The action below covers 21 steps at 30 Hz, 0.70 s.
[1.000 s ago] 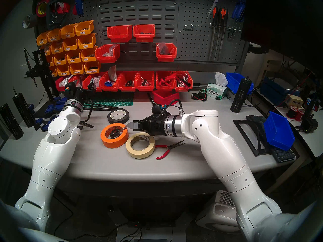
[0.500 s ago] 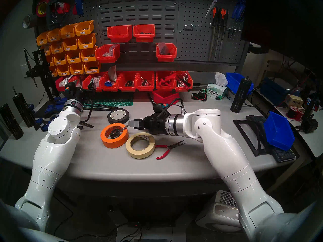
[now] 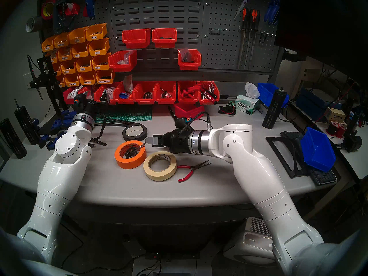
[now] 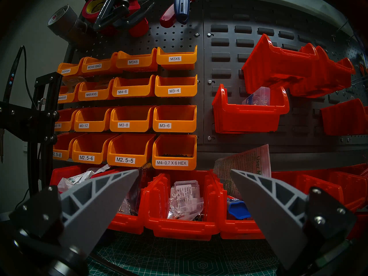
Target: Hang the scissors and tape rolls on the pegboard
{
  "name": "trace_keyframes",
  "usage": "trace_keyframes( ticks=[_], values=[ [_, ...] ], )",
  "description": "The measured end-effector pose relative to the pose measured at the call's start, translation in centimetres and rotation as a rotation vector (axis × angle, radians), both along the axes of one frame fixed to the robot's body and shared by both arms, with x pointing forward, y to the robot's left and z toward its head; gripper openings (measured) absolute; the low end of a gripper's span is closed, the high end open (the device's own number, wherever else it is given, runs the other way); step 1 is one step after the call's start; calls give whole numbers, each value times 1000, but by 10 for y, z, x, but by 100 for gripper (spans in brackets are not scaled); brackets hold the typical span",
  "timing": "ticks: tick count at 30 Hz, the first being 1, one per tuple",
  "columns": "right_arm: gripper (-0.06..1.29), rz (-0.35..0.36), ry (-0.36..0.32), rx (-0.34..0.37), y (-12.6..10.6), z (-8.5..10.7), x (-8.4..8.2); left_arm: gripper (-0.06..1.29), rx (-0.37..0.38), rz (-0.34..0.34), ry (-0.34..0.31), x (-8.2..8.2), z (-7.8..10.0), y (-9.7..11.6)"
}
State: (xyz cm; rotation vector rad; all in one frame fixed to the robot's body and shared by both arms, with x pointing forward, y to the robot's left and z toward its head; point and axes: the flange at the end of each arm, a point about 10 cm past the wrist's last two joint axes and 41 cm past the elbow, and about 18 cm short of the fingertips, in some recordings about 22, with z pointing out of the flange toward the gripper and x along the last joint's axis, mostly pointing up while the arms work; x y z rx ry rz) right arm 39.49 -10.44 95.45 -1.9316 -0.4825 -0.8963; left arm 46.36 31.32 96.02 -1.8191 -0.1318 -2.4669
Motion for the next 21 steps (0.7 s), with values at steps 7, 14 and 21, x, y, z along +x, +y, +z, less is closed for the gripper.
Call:
trace_keyframes(
  ticks=[7,14,21],
  values=[
    [117,-4,-3,12,-1,0,-3,126,0,0,0,0,0,0],
    [121,-12,-2,21,-2,-2,-6,126,0,0,0,0,0,0],
    [121,-15,-4,25,-2,-2,-6,126,0,0,0,0,0,0]
  ],
)
